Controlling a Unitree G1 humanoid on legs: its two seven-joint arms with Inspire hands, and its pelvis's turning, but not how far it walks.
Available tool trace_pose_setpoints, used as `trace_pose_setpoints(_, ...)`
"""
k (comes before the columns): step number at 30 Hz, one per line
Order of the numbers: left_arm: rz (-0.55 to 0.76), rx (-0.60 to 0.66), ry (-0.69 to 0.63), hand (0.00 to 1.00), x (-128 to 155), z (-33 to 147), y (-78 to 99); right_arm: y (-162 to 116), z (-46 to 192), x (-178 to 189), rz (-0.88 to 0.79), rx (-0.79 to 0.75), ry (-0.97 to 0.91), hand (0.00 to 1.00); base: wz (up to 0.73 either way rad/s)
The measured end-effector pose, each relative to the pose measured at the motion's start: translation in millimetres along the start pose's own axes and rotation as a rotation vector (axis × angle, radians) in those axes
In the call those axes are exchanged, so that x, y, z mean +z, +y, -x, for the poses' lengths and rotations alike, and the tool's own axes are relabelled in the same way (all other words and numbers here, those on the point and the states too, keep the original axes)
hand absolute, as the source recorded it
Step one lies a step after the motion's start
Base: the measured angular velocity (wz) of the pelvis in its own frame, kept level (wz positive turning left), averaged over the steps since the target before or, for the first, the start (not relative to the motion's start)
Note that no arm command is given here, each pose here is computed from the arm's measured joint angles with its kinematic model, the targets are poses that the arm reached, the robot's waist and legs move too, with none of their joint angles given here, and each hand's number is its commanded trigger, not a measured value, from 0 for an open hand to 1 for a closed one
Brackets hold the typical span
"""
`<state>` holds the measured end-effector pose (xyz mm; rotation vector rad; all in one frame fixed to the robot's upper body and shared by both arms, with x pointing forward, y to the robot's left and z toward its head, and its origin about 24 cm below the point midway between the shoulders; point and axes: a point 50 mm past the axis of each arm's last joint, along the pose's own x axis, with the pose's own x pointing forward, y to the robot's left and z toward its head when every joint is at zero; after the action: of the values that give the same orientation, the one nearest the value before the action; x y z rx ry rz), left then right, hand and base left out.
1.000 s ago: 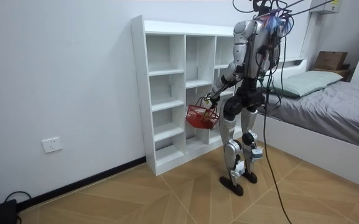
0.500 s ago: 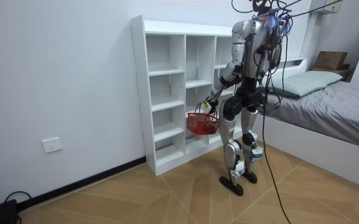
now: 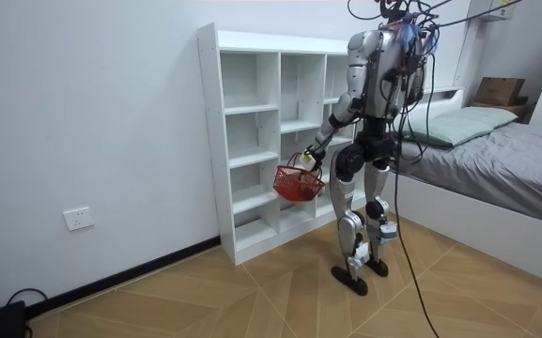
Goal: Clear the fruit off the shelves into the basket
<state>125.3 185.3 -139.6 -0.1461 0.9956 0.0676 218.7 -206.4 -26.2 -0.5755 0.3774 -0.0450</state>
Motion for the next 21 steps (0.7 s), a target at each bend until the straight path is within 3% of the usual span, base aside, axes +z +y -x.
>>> trace_pose_setpoints(16, 0.006, 0.014, 0.018, 1.0, -7, 0.7, 2.8, -2, 0, -1, -0.052, -0.058, 0.006, 0.0, 0.0)
trace_pose_setpoints(21, 0.008, 0.022, 0.043, 1.0, -16, 2.2, 5.0, 5, -1, -16, -0.056, -0.037, 0.072, 0.0, 0.02)
